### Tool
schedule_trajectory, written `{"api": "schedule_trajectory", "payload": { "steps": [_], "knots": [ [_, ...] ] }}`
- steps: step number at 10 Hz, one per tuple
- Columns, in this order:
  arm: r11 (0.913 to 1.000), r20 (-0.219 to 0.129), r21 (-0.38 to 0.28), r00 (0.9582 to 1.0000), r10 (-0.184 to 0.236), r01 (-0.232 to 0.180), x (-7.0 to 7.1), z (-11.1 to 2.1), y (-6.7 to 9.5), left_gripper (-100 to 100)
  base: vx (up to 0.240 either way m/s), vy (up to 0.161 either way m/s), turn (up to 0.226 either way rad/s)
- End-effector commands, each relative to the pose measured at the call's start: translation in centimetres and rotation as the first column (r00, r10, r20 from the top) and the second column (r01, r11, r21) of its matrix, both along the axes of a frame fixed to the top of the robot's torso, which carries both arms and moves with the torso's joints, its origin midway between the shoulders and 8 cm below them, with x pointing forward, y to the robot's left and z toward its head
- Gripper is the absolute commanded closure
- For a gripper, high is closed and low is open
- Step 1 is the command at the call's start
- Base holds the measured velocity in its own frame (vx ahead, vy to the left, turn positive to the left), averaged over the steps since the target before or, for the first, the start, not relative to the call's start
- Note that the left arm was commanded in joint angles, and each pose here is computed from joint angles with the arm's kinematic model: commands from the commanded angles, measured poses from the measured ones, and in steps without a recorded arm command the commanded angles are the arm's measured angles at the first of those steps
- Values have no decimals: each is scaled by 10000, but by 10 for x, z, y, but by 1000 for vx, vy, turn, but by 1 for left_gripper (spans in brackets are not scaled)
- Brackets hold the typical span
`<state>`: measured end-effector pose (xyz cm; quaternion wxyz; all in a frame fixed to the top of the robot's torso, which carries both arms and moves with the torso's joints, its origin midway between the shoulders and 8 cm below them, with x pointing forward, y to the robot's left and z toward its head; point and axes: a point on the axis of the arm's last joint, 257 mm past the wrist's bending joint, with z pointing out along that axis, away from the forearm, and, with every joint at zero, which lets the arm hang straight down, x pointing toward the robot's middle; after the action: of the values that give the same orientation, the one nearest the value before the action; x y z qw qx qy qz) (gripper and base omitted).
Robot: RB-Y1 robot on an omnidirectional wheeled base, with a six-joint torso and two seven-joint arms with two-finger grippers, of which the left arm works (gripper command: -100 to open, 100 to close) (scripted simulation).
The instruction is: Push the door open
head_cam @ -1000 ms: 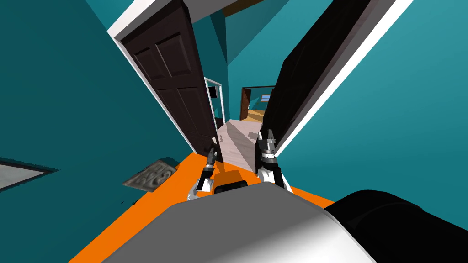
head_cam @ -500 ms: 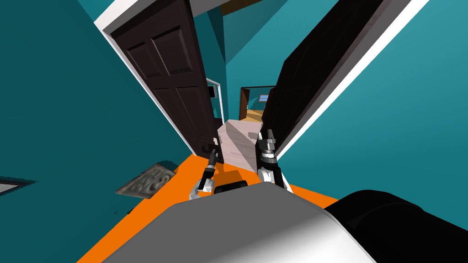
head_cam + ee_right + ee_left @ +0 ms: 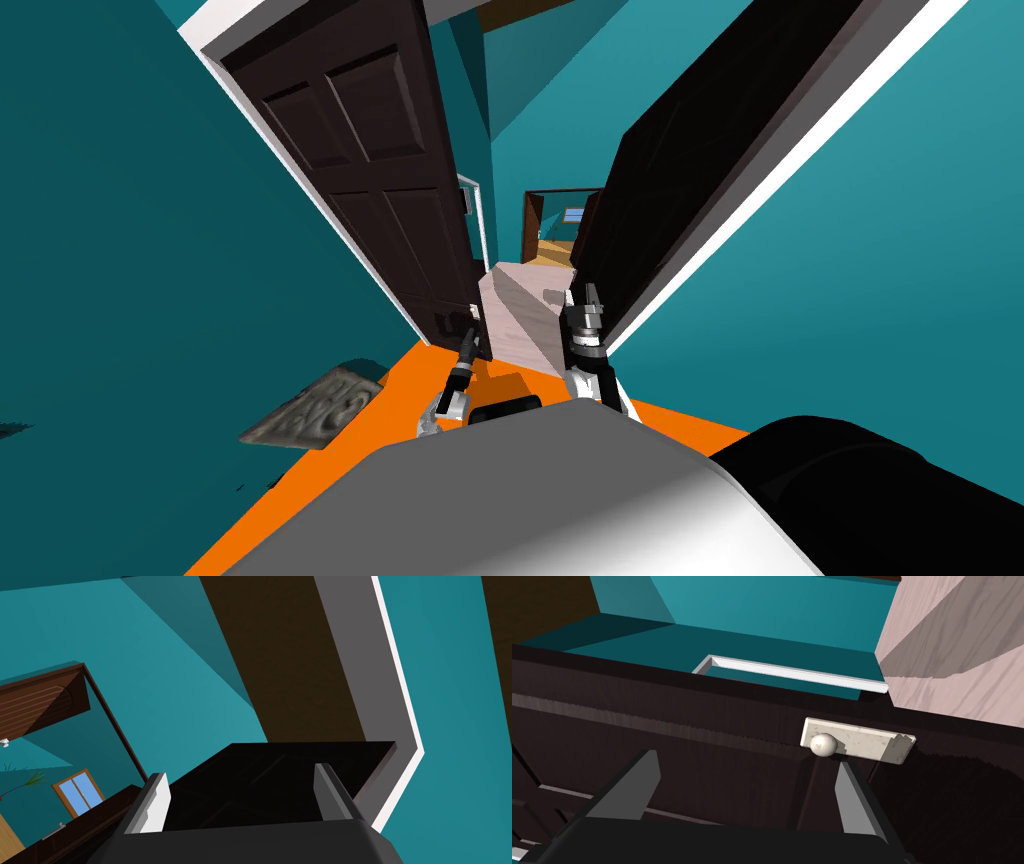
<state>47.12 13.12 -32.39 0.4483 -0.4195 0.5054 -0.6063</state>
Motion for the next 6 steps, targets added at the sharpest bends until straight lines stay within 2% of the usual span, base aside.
{"api": "schedule_trajectory", "payload": {
  "steps": [1,6],
  "knots": [
    [10000,-111,62,9999,-59,59,-1,-7,-3,-100,71,96,-64],
    [9993,-478,288,9986,-239,253,-1,-28,-10,-100,60,111,-66]
  ]
}}
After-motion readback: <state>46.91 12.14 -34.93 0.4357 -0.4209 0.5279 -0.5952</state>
